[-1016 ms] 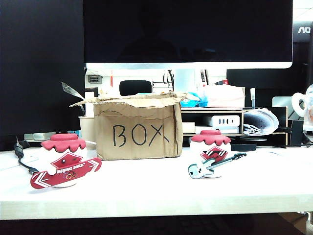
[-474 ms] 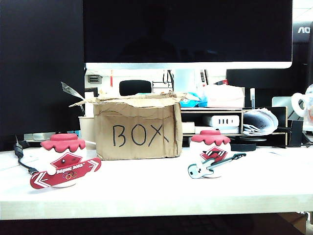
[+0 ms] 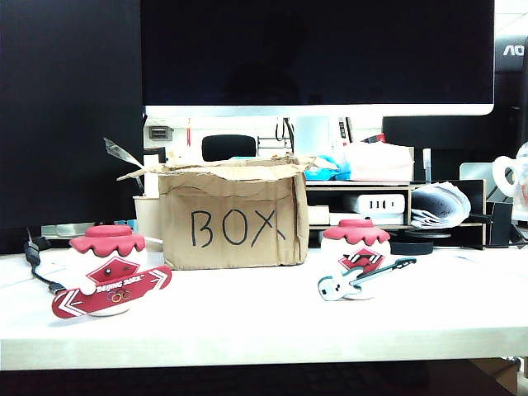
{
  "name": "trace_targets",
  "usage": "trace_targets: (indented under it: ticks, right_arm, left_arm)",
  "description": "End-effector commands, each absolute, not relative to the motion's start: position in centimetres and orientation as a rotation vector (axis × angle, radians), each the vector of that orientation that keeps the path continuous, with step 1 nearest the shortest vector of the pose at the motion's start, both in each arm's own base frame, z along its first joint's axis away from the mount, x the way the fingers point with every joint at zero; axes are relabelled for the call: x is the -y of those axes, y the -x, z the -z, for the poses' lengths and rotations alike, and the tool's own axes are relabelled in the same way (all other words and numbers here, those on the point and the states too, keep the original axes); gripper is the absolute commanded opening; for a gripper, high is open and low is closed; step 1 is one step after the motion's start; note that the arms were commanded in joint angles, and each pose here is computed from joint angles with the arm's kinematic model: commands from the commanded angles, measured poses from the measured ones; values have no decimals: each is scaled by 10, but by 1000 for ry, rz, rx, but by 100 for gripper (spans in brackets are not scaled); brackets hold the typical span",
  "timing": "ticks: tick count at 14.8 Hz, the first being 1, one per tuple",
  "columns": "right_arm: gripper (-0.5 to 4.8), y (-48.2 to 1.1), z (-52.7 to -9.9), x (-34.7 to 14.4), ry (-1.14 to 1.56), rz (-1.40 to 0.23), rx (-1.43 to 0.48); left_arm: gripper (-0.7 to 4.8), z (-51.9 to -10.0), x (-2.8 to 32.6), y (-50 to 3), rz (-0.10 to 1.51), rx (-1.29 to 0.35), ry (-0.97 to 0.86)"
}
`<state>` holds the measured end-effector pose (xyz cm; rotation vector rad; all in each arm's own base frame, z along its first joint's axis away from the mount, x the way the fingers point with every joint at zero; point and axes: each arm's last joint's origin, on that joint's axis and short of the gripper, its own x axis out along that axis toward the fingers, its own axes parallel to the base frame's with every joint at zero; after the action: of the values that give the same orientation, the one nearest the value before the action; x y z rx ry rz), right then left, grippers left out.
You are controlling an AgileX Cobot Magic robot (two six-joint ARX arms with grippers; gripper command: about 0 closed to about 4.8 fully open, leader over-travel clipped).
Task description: Put the doll that is least similar in size compared to the others into the paper box.
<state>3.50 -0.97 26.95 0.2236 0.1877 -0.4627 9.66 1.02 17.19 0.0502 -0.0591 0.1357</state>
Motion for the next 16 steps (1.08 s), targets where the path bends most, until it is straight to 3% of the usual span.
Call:
trace_targets:
  ticks: [1,5,8,11,16]
  right_arm:
    - [-1,-30,-273,12,-252,485,-136]
    - [-1,-28,-279,15,-296,585,4]
    - [-1,-47,-264,10,-329,478,113]
    - [-1,-65,-241,4,-316,278,66]
    - [-1,-88,-184,2,-270,228,-60]
  left_arm:
    - [-5,-173,-10,-96,-137,71,-51]
    - [-5,-173,-10,-96,-137,71,-51]
    - [-5,-173,-10,-96,-137,70,-51]
    - [-5,-173,-10,-96,-137,68,-51]
    - [-5,-173,-10,-96,-137,66,-51]
